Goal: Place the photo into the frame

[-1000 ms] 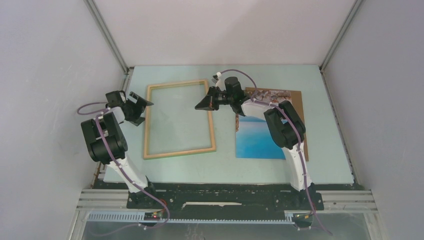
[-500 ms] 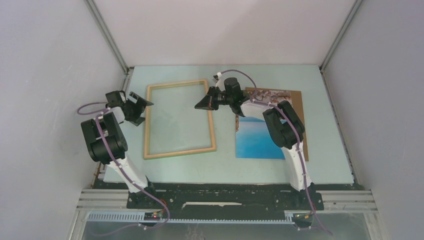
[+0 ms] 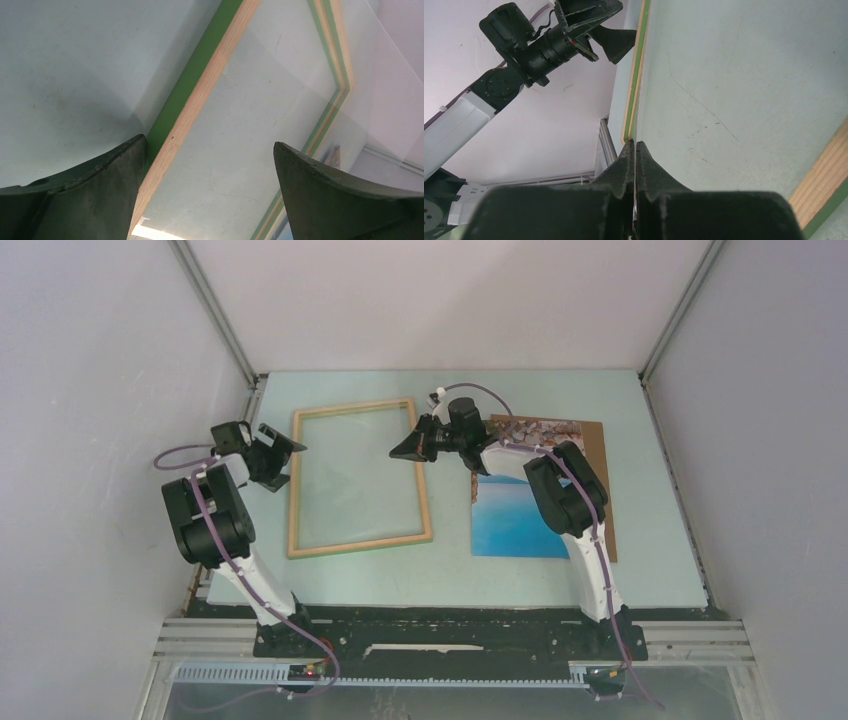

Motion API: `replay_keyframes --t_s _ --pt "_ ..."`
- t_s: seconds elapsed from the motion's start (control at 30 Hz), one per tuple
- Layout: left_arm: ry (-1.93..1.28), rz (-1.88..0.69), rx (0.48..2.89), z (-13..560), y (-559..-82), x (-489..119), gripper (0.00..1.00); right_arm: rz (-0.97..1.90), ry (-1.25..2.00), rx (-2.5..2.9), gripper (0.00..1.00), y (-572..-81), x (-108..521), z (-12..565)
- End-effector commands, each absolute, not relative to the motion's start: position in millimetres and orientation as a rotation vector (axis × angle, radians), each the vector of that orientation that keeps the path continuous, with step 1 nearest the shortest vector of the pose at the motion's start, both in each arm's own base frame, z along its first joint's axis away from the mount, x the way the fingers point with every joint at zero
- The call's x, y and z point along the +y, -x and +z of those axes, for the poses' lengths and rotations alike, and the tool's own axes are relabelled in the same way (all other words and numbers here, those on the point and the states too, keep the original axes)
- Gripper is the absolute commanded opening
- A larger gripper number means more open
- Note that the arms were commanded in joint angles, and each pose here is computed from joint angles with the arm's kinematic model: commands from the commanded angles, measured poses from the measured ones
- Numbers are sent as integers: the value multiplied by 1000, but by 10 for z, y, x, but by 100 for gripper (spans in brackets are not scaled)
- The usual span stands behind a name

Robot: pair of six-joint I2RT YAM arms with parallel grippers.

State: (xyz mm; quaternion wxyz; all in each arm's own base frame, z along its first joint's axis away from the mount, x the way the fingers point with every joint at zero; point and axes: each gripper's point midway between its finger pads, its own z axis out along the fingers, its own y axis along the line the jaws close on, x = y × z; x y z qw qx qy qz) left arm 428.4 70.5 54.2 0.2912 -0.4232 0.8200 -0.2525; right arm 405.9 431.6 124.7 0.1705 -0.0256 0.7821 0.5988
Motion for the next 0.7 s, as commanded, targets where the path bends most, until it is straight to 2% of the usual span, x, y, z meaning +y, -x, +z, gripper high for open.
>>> replay_keyframes --t_s 0.0,0.17,0.43,0.67 --pt "1117 -742 2182 582 -4260 603 100 1667 56 2220 3 -4063 4380 1223" --pt "1120 -740 2179 593 -4256 605 100 1565 36 2303 25 -4097 4356 1115" --pt "1115 -740 2174 613 -4258 605 100 1478 44 2372 37 -4123 4344 1054" --pt "1106 -726 2163 664 -4267 624 100 1282 42 2516 55 -4103 4275 950"
